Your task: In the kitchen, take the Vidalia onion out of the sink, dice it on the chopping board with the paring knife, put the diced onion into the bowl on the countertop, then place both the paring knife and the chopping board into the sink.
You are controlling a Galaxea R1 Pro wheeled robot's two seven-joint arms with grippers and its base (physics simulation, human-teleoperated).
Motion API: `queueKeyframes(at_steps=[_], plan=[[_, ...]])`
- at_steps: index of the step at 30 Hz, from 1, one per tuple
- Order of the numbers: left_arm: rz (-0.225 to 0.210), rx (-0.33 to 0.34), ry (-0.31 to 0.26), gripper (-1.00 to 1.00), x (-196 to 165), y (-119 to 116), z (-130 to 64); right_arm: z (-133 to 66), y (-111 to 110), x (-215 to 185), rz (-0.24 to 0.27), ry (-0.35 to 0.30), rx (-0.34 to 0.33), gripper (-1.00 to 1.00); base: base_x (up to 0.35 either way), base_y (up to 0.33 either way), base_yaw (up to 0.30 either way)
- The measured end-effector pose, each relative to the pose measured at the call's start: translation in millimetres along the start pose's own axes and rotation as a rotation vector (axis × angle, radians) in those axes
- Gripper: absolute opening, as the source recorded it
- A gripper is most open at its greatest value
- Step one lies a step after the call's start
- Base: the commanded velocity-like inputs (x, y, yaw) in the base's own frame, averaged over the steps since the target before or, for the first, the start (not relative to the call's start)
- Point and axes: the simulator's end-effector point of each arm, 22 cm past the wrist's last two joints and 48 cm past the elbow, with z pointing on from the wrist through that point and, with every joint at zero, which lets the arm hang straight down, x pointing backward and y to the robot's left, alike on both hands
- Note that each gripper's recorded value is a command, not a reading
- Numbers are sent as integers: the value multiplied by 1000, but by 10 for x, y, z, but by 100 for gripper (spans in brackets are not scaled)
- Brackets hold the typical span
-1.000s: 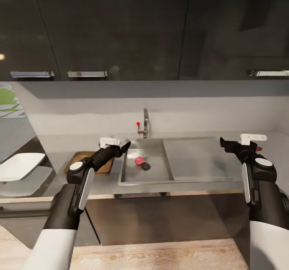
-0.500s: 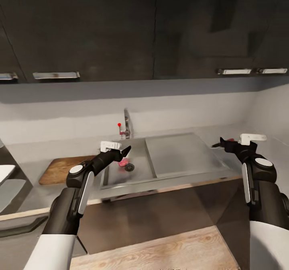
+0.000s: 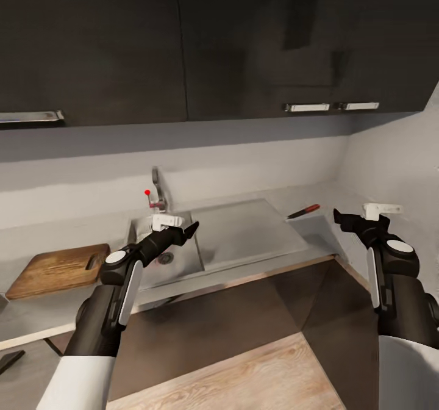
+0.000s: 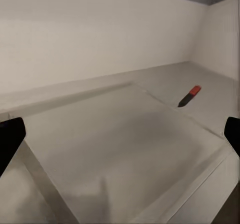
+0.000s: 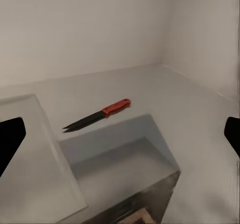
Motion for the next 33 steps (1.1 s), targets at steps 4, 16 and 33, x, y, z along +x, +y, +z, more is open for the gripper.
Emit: queueKeyframes(at_steps=[4, 16, 33], plan=[[0, 0, 1, 100, 2, 0, -1, -2, 9, -1, 2, 0, -1, 100, 104, -271, -2], [0, -2, 1, 100, 1, 9, -5, -3, 37, 6, 5, 1, -4, 100, 146, -267, 197], [0, -2, 0, 100, -6, 11, -6, 58, -125, 271, -1, 117, 17, 100, 171, -178, 30]])
